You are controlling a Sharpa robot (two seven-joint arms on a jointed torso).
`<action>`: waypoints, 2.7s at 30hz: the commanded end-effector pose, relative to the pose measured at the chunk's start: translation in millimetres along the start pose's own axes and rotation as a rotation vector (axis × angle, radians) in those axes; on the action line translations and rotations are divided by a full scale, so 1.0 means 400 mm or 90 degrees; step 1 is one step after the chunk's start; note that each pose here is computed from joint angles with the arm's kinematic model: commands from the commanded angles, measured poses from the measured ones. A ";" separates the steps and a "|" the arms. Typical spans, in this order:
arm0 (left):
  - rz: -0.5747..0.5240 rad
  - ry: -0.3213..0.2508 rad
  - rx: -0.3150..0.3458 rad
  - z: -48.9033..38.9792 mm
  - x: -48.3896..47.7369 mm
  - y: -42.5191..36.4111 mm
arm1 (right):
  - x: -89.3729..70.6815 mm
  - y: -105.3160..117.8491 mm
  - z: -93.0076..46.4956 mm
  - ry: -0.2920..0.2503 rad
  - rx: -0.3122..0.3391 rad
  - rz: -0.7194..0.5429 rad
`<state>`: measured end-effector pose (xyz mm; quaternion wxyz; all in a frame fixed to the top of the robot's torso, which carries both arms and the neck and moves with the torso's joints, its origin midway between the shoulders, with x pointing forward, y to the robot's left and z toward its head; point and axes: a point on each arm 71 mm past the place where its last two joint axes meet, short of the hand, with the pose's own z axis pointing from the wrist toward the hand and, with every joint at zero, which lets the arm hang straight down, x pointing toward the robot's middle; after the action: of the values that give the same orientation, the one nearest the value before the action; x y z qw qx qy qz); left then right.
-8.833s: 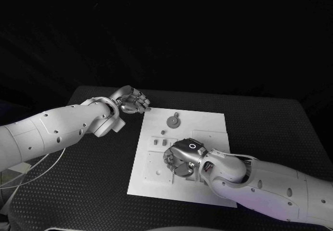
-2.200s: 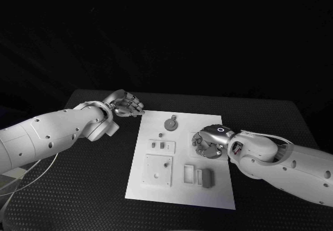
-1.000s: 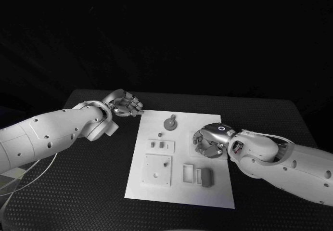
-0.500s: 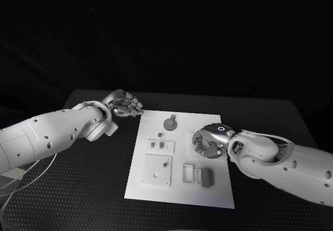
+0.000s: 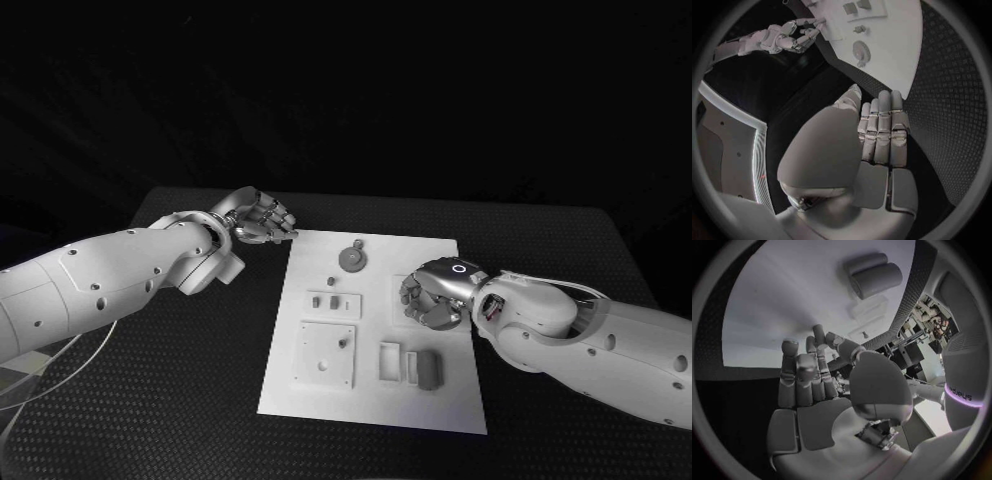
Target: Assemble the parts on the task board
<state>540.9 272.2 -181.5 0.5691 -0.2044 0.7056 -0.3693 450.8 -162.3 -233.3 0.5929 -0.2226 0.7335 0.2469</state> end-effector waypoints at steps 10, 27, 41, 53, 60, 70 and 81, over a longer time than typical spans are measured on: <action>0.001 0.005 0.007 0.001 0.003 -0.005 | 0.002 0.007 0.001 -0.004 -0.004 -0.022; 0.001 0.006 0.008 0.000 0.003 -0.005 | -0.012 0.046 0.006 -0.041 -0.028 -0.043; 0.002 0.005 0.007 -0.001 0.001 -0.003 | -0.039 0.083 -0.006 -0.059 -0.044 -0.069; 0.002 0.006 0.008 0.001 0.003 -0.005 | -0.088 0.159 -0.004 -0.165 -0.118 -0.006; 0.001 0.007 0.009 0.004 0.007 -0.009 | -0.074 0.214 0.026 -0.164 -0.154 0.010; 0.000 0.010 0.011 0.008 0.014 -0.014 | -0.009 0.302 0.057 -0.128 -0.198 0.035; -0.001 0.015 0.012 0.012 0.021 -0.019 | 0.064 0.344 0.078 -0.082 -0.205 0.048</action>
<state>542.3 262.9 -181.8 0.5660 -0.1996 0.7068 -0.3745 386.5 -38.6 -246.6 0.5955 -0.2612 0.6483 0.3960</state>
